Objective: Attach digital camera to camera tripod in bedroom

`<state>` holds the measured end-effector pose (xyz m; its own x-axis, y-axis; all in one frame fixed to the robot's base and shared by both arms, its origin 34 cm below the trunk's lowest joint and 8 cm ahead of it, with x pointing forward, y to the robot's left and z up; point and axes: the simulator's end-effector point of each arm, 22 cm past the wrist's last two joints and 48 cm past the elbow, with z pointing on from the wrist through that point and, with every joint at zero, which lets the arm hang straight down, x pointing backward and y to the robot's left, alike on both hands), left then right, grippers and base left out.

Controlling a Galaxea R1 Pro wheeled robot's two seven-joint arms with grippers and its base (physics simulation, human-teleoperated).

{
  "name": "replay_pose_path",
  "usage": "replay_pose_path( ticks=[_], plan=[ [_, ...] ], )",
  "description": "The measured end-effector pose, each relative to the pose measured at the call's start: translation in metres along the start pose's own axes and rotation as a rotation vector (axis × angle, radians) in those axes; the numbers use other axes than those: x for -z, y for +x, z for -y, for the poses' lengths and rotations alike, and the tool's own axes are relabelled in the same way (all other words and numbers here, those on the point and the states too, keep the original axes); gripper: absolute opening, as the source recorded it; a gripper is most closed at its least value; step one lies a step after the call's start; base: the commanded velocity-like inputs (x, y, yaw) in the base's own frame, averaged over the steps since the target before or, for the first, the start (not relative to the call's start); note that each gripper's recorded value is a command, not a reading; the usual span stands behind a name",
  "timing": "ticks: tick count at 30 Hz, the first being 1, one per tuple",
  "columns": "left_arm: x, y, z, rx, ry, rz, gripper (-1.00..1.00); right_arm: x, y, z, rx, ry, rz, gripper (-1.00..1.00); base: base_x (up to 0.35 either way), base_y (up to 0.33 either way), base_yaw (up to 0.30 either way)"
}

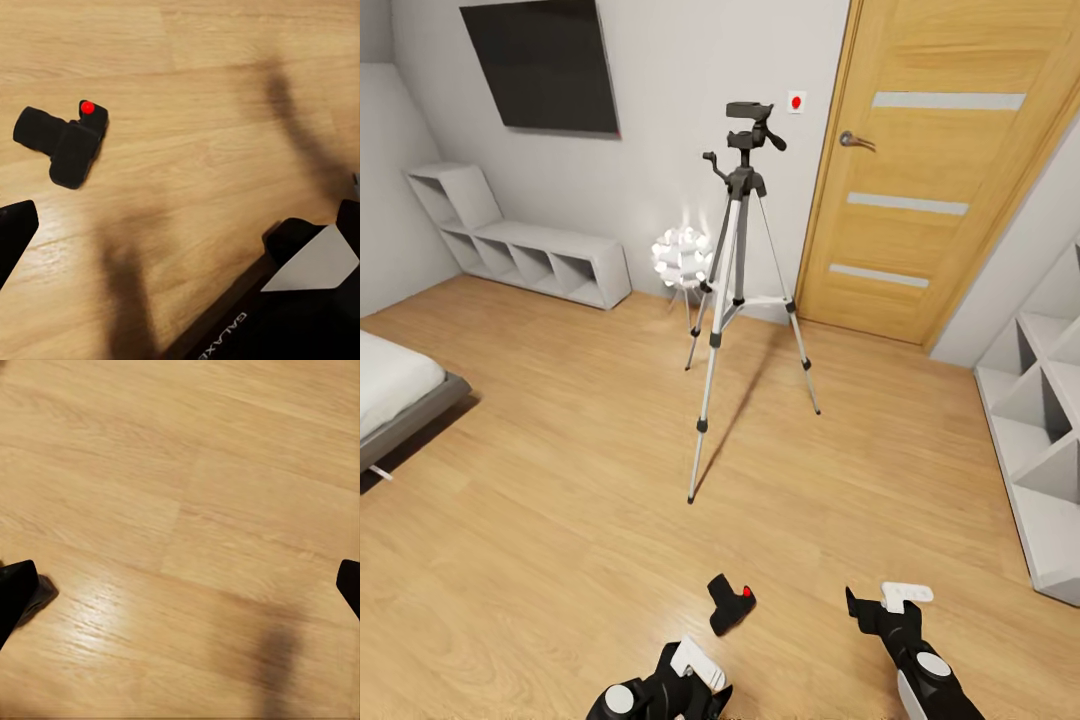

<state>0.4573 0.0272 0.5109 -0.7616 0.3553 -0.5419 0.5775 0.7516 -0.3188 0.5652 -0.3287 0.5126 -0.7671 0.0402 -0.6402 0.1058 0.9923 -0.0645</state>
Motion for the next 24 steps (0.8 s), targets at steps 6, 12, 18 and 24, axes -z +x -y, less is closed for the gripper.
replay_pose_path(
  ticks=[6, 12, 18, 24],
  plan=[
    [0.000, -0.004, -0.005, 0.001, -0.011, 0.010, 1.00, -0.001, 0.006, -0.001, 0.002, -0.001, -0.011, 1.00, 0.000, 0.000, 0.000],
    [0.000, -0.014, -0.011, -0.003, -0.028, 0.031, 1.00, -0.002, 0.011, -0.001, 0.003, -0.001, -0.021, 1.00, 0.000, 0.000, 0.000],
    [0.001, -0.022, -0.016, -0.007, -0.038, 0.047, 1.00, -0.003, 0.016, -0.002, 0.006, -0.002, -0.031, 1.00, 0.000, 0.000, 0.000],
    [0.005, -0.049, -0.023, -0.042, -0.044, 0.083, 1.00, -0.004, 0.022, -0.006, 0.008, -0.007, -0.041, 1.00, 0.000, 0.000, 0.000]
  ],
)
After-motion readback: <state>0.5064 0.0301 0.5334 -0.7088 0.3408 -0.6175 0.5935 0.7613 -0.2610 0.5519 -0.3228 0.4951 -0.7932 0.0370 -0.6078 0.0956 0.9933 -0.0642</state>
